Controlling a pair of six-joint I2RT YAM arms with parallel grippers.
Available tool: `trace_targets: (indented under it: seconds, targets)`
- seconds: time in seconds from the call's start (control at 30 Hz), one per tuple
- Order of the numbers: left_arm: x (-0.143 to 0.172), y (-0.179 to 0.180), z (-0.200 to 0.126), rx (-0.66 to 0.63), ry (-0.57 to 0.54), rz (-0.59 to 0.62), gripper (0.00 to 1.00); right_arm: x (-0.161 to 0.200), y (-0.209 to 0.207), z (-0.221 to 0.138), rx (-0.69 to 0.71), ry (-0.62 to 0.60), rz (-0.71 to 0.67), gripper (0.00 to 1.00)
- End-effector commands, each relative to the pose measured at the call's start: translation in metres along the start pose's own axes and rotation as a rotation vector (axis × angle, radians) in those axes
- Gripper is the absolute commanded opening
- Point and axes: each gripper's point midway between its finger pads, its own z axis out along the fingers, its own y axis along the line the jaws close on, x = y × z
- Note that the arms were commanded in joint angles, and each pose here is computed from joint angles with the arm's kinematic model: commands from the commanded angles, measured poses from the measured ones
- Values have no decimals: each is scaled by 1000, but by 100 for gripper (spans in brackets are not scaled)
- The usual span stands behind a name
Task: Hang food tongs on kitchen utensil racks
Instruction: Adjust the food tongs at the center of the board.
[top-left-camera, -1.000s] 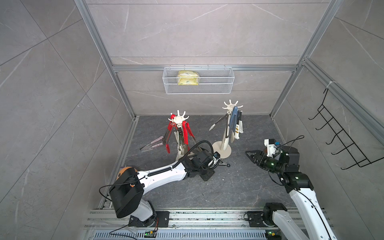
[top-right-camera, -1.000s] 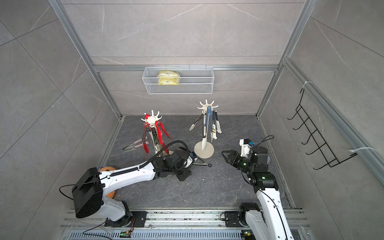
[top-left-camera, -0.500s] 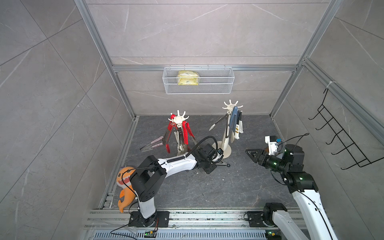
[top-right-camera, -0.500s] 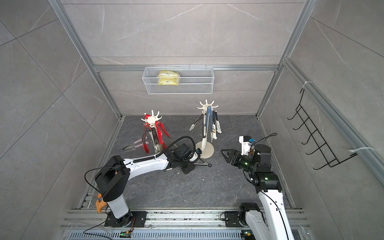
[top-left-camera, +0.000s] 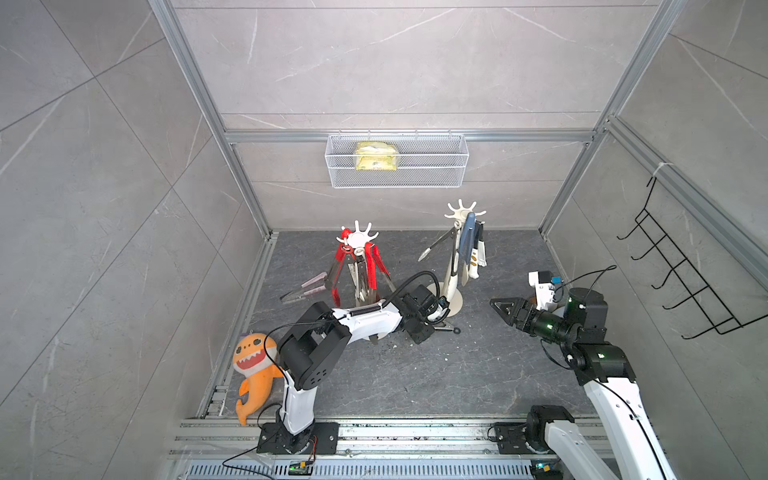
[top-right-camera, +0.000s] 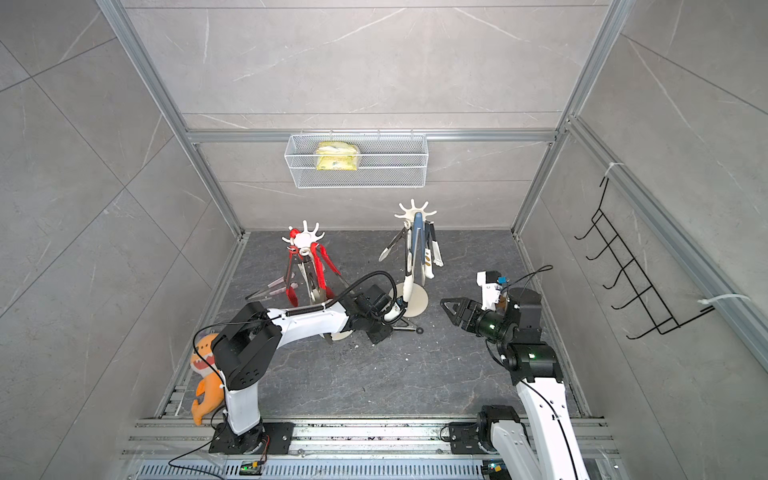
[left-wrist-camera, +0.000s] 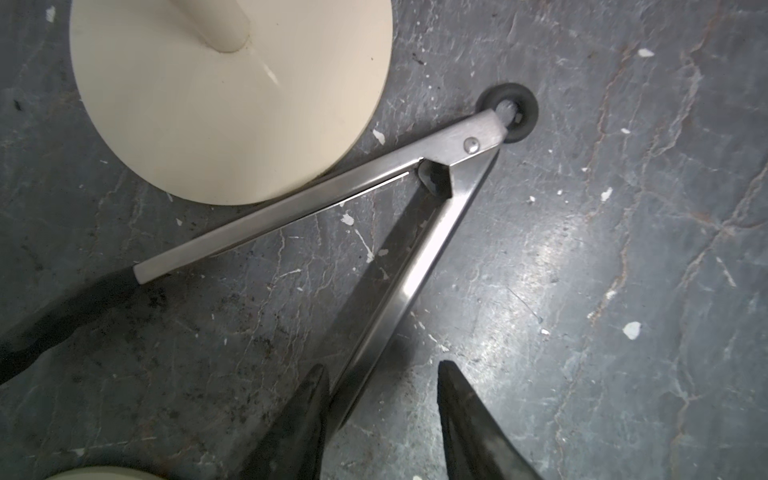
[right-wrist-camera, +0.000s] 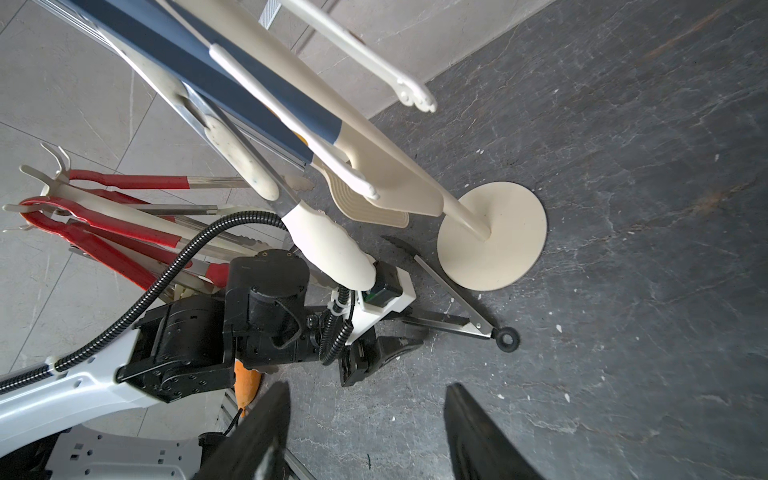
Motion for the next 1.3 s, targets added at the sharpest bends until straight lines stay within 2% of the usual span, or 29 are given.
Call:
trace_targets:
  seconds: [0.0, 0.27, 0.43, 0.6, 0.83, 1.03, 1.27]
  targets:
    - [-1, 3, 2, 2, 18, 28, 44, -10, 14, -2, -40, -21, -28, 62]
    - [8, 9, 12, -22, 37, 28, 48, -9, 13, -1, -44, -17, -19, 62]
    - [12, 13, 19, -37, 56, 30, 47, -9, 13, -1, -47, -15, -15, 62]
    - [14, 11, 22, -25, 68, 29, 39, -8, 12, 1, -48, -5, 0, 62]
    - [19, 2, 15, 12, 78, -11, 19, -11, 13, 2, -47, -6, 1, 62]
    - [19, -11, 6, 53, 67, -88, 12, -10, 8, 4, -34, 6, 15, 62]
    - [2, -40, -5, 101, 38, -227, 7, -8, -1, 5, 20, 17, 36, 62]
